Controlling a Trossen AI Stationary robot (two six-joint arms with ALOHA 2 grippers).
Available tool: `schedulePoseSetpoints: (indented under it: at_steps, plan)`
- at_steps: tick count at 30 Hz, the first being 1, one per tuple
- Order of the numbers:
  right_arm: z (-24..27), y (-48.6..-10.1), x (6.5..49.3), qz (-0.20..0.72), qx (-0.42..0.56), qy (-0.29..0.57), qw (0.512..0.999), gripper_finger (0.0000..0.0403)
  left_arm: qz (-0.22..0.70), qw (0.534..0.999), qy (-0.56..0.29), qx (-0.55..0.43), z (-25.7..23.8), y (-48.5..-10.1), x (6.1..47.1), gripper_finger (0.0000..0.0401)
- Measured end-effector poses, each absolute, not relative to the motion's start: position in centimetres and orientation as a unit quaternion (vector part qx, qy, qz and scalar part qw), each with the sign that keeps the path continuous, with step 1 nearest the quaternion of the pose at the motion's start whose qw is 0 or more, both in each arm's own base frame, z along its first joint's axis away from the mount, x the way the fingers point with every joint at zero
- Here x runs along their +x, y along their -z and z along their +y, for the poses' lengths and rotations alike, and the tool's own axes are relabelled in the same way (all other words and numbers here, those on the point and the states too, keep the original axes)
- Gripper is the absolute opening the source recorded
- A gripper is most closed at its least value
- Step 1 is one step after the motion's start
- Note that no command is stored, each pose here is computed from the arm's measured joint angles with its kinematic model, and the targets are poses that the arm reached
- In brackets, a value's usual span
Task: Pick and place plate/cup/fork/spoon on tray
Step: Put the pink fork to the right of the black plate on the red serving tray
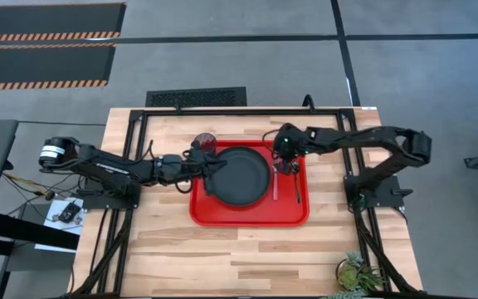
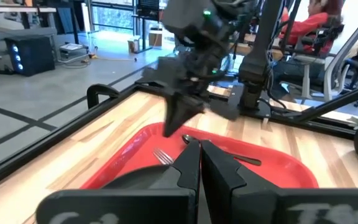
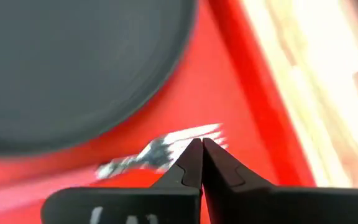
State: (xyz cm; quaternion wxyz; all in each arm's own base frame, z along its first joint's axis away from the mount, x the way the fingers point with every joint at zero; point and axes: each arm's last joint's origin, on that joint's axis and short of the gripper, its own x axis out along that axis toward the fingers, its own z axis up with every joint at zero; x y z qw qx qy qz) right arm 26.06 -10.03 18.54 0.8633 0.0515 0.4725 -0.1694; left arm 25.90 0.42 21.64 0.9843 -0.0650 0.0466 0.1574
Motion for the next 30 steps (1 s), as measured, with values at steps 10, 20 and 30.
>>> schedulePoseSetpoints:
  at_steps: [10, 20, 30]
  plan:
    - [-3.9, -17.2, 24.8, 0.424, 0.056, 0.070, 0.901, 0.0011, 0.040, 0.987, -0.145, -0.059, -0.1, -22.4, 25.3, 0.0000]
    - [-2.7, -13.6, 26.4, 0.452, 0.040, 0.061, 0.889, 0.0012, 0.049, 0.986, -0.146, -0.059, -0.1, -22.3, 25.3, 0.0000]
    - [-3.1, -13.3, 26.4, 0.457, 0.048, 0.078, 0.885, 0.0013, 0.051, 0.986, -0.147, -0.063, -0.1, -22.2, 25.3, 0.0000]
